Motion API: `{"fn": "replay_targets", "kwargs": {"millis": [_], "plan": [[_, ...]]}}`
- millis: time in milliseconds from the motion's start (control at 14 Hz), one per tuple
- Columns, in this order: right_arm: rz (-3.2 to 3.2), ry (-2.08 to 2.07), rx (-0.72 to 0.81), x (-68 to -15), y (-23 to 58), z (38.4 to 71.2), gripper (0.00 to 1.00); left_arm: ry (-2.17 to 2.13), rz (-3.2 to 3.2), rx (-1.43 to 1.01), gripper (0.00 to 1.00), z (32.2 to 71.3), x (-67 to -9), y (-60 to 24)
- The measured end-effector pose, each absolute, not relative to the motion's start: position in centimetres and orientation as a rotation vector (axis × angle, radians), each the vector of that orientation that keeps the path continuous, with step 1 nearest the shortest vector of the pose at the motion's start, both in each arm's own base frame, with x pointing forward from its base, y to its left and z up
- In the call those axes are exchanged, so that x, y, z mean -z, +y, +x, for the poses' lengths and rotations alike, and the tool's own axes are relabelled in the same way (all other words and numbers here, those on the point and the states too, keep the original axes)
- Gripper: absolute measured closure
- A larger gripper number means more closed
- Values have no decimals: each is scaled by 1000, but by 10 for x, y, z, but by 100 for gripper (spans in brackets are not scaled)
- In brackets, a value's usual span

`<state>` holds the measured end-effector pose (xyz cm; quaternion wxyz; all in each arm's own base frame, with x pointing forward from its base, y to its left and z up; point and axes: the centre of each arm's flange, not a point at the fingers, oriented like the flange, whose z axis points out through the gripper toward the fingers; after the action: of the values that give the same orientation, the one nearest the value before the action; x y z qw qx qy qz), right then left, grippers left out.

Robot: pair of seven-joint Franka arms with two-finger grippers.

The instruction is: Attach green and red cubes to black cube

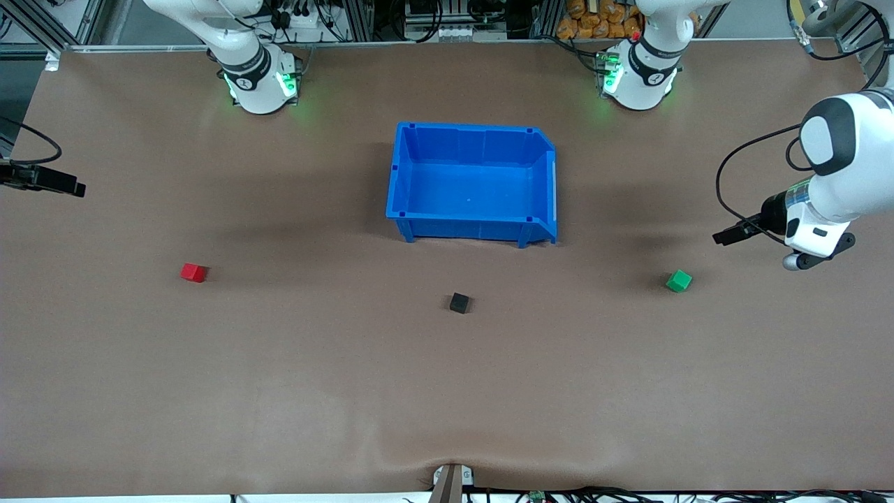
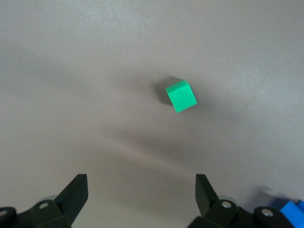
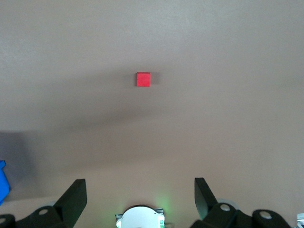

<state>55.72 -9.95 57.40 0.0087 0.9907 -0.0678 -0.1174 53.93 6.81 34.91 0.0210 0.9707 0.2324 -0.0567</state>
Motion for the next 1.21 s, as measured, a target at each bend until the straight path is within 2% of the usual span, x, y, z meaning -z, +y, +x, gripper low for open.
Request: {"fn": "replay_targets", "kwargs": {"millis": [357, 1214], "plan": [[3094, -211, 375, -564, -100, 559, 0, 881, 2943, 120, 0, 545, -310, 69], [3089, -208, 398, -538, -100, 571, 0, 933, 2906, 160, 0, 548, -239, 70]]}}
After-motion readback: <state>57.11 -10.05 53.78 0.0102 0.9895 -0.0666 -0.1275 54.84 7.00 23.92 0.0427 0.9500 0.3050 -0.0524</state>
